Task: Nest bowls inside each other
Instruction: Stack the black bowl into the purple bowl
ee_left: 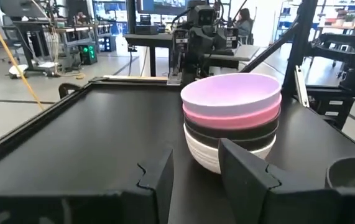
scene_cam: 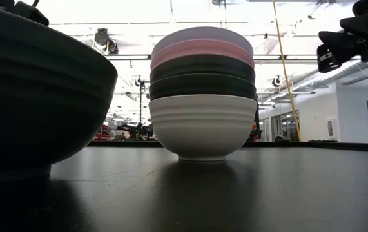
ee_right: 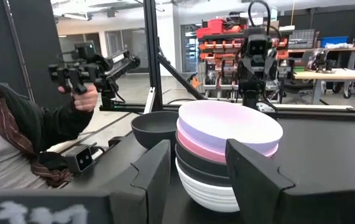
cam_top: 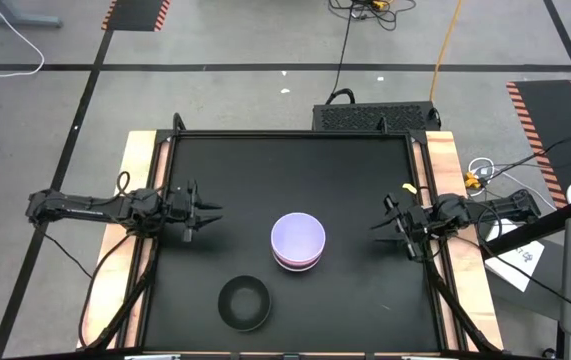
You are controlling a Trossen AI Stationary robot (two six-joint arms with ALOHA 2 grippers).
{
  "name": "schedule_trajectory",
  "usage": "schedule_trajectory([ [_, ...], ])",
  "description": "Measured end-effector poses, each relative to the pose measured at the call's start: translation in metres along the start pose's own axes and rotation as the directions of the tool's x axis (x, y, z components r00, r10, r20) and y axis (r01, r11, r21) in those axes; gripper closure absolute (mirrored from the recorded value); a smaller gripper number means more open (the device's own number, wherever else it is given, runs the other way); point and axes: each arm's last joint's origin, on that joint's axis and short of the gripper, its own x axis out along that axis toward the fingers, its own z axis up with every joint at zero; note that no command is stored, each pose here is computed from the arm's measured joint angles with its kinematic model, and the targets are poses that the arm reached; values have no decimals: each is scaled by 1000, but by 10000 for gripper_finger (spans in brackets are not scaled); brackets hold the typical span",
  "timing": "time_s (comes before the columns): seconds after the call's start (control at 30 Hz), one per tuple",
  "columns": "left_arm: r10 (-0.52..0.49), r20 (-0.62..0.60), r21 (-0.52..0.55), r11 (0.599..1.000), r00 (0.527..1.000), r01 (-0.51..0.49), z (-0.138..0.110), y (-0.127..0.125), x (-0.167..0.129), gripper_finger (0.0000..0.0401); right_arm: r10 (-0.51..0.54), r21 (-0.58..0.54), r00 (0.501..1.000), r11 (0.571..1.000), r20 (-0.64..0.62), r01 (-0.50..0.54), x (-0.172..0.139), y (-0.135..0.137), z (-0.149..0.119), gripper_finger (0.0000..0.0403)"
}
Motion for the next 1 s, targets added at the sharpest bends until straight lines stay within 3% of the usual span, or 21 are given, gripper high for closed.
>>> schedule_trajectory([
  [0.23, -10, -33, -28, 1000, 999, 9, -16, 0, -2, 274, -32, 1, 999, 999, 3, 32, 0, -1, 0, 257],
  [0.4, -79, -63, 9, 997, 995, 79, -19, -2, -2, 274, -32, 0, 999, 999, 3, 32, 0, -1, 0, 257],
  [0.57, 45, -113, 73, 997, 993, -37, -24, 2, -2, 274, -32, -3, 999, 999, 2, 32, 0, -1, 0, 257],
  [0.83, 85, -65, 138, 988, 994, -75, -18, 3, -2, 274, -32, -2, 999, 999, 2, 32, 0, -1, 0, 257],
  [1.0, 23, -2, 76, 997, 1000, -23, 0, 1, -3, 274, -33, -3, 999, 999, -7, 33, 0, -1, -1, 257],
])
